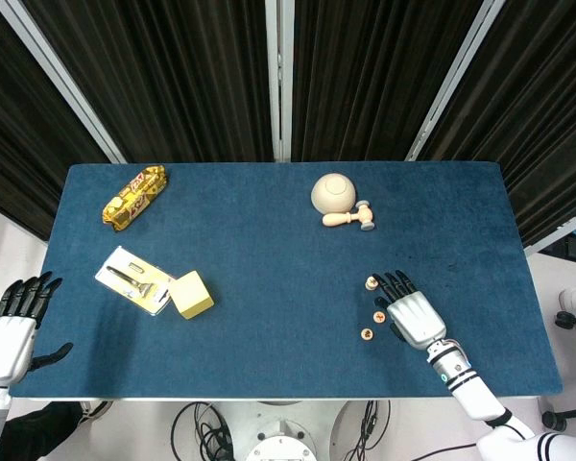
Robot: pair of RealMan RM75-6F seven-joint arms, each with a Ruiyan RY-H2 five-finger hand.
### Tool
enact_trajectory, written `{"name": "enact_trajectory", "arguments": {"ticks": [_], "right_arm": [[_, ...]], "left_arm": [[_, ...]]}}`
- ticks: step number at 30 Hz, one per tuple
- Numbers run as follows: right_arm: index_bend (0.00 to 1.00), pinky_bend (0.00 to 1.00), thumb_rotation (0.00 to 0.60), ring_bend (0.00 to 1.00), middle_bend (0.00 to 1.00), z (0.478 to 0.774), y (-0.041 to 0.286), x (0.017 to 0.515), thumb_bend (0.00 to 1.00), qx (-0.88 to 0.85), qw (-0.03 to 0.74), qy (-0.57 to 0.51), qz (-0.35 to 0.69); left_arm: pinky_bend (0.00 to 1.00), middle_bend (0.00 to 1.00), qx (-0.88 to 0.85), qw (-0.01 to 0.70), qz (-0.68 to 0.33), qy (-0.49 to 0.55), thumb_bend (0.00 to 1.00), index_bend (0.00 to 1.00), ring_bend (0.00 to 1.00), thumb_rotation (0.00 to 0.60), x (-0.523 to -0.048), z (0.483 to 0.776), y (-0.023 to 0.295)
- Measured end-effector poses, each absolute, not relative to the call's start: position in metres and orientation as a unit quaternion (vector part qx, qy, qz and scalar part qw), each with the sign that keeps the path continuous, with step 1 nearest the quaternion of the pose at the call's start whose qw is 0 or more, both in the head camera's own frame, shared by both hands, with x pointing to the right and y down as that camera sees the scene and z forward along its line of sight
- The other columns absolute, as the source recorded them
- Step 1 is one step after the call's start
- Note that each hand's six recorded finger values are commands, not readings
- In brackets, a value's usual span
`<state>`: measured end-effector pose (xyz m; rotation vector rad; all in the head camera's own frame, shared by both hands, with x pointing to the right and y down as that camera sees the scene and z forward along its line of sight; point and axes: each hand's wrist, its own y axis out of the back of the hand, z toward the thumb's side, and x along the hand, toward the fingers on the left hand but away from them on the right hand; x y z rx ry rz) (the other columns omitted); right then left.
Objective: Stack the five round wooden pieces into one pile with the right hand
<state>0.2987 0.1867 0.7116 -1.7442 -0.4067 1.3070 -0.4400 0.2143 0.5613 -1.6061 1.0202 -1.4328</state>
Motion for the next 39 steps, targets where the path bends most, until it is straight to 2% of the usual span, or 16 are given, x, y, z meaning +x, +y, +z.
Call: {"name": "enact_trajectory", "arguments": {"ticks": [8, 27, 39], "right_arm": [[0.35, 0.0, 0.6, 0.0, 0.0, 0.719, 0.189, 0.291, 0.25, -0.709, 0.441, -0.162, 0.526], [0.51, 0.0, 0.6, 0.0, 0.0, 0.721, 0.186, 0.287, 0.28, -0.708, 0.444, -0.164, 0.525], [0.53, 0.0, 0.6, 0.0, 0.0, 0.702, 0.162, 0.281, 0.28, -0.706, 0.454, -0.206, 0.503]], "left_arm": [[0.0, 0.0, -0.626, 0.369, -0.558, 0.402, 0.14, 0.08, 0.0, 0.6, -0.443, 0.56, 0.213], [0.0, 0.0, -0.626, 0.368, -0.558, 0.402, 0.14, 0.08, 0.0, 0.6, -0.443, 0.561, 0.214], [0.0, 0.0, -0.627, 0.369, -0.556, 0.401, 0.14, 0.08, 0.0, 0.6, -0.442, 0.56, 0.214]]}}
